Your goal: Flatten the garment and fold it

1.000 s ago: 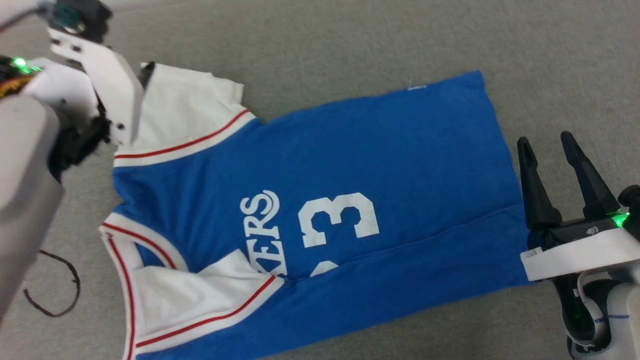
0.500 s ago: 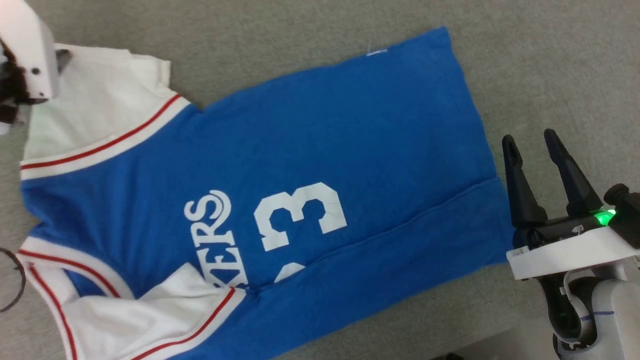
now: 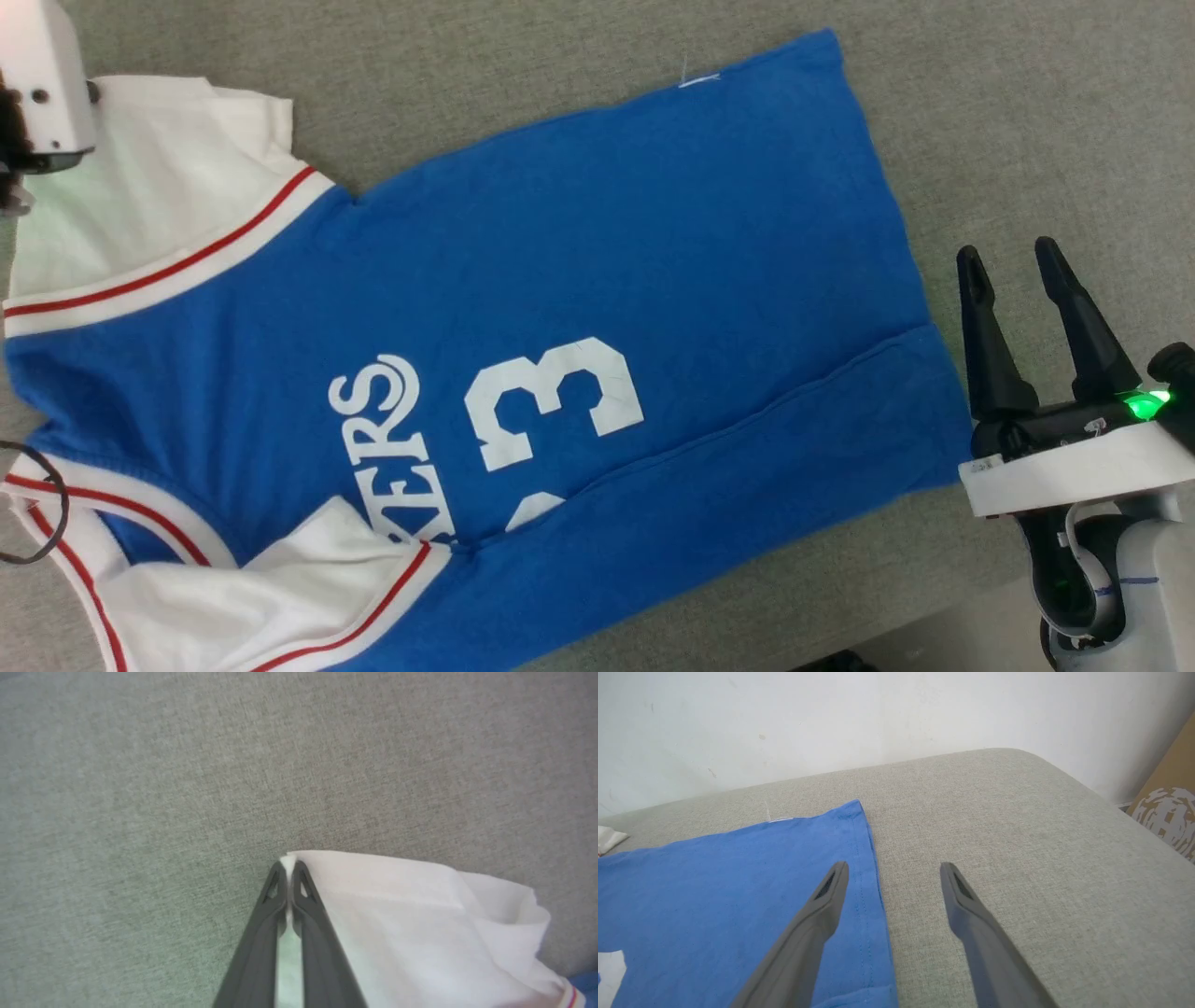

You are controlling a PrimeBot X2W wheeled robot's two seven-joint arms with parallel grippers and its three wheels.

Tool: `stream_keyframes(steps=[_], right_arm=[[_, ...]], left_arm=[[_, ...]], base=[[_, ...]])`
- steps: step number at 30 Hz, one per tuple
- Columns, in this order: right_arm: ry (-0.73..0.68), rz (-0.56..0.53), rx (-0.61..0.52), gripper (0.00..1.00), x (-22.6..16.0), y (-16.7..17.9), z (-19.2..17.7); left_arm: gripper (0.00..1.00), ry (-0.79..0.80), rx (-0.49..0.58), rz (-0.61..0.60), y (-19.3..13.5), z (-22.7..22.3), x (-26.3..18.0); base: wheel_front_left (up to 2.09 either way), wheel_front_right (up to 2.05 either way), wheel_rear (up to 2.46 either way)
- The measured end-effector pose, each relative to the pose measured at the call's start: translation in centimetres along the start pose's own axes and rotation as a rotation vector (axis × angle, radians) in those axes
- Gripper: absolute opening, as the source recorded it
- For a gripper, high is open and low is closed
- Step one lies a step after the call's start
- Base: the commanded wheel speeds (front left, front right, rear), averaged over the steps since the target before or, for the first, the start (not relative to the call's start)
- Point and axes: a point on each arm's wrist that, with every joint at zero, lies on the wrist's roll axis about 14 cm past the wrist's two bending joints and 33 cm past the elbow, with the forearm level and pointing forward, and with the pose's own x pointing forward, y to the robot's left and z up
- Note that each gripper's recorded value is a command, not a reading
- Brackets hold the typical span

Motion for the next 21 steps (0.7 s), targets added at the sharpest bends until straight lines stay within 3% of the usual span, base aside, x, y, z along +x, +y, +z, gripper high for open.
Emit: stream_keyframes(steps=[9, 16, 19, 21], right_arm=[[0.02, 0.047, -0.062, 1.0, -0.1, 0.1, 1.1], [0.191, 0.13, -0.174, 1.0, 1.4, 0.0, 1.2], [0.226, 0.198, -0.191, 1.0, 3.1, 1.6, 2.3], [0.275, 0.24, -0.268, 1.0, 4.2, 2.2, 2.5]], left_arm=[[0.0, -0.212, 0.076, -0.004, -1.2, 0.8, -2.0], [0.0, -0.367, 0.171, -0.076, -3.7, 0.7, -5.8], [0.0, -0.437, 0.22, -0.058, -3.7, 0.7, -7.9], [0.0, -0.48, 0.246, -0.056, -3.9, 0.5, -9.3]], base=[[0.0, 0.0, 0.0], [0.0, 0.0, 0.0], [0.0, 0.0, 0.0], [0.0, 0.0, 0.0]])
